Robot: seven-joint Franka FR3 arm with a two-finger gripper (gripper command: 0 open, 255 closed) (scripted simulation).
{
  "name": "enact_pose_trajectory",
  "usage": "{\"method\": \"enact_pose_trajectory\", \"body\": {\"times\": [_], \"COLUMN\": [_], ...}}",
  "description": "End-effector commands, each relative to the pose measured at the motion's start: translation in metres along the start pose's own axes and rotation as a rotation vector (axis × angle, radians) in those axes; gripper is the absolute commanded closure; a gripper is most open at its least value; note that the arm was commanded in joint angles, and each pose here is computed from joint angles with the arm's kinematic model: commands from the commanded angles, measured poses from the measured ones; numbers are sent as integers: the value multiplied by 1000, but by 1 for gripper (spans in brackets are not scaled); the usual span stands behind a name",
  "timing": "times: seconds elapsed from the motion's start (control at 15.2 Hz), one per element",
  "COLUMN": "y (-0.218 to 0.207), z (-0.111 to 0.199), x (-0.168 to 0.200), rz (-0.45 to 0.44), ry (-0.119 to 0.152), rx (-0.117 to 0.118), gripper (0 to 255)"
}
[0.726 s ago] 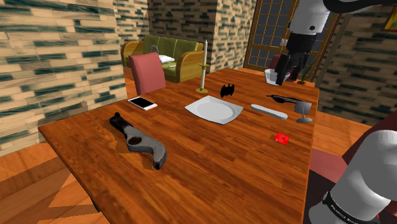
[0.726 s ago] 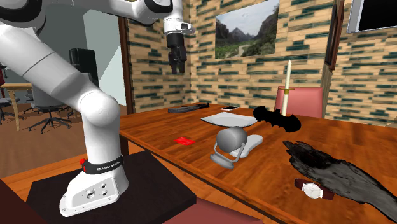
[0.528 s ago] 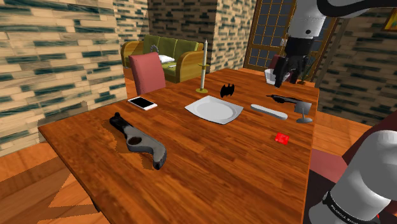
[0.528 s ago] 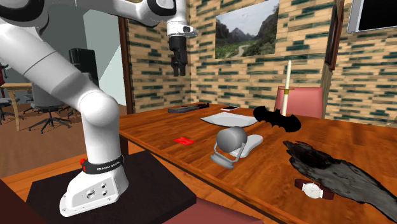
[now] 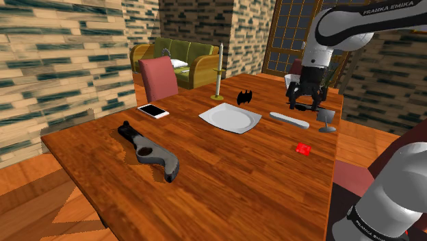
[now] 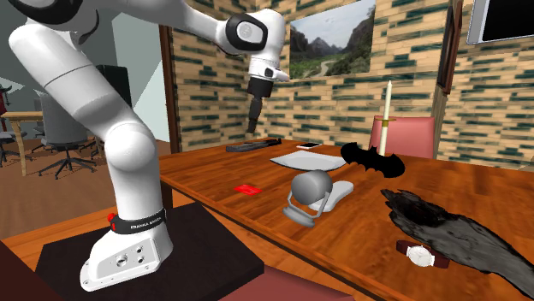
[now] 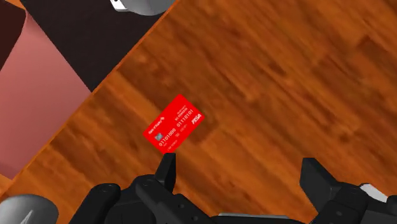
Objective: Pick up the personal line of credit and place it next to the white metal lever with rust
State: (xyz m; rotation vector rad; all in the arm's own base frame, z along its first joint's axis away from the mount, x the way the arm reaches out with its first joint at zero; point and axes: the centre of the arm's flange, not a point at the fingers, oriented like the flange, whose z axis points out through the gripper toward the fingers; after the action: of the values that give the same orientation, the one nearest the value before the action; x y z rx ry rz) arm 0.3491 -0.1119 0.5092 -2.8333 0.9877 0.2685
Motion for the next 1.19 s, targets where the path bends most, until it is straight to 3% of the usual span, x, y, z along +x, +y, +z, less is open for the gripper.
{"method": "enact_pose_trajectory", "body": {"times": [0.0, 0.33, 0.66, 1.12], "y": [18, 65, 111, 102], "z": [22, 84, 152, 183], "x": [17, 42, 44, 37], "rz": [116, 394, 672, 675], "ry": [-56, -193, -330, -332], "rx": [38, 130, 222, 223], "gripper": [0, 0, 0, 0]}}
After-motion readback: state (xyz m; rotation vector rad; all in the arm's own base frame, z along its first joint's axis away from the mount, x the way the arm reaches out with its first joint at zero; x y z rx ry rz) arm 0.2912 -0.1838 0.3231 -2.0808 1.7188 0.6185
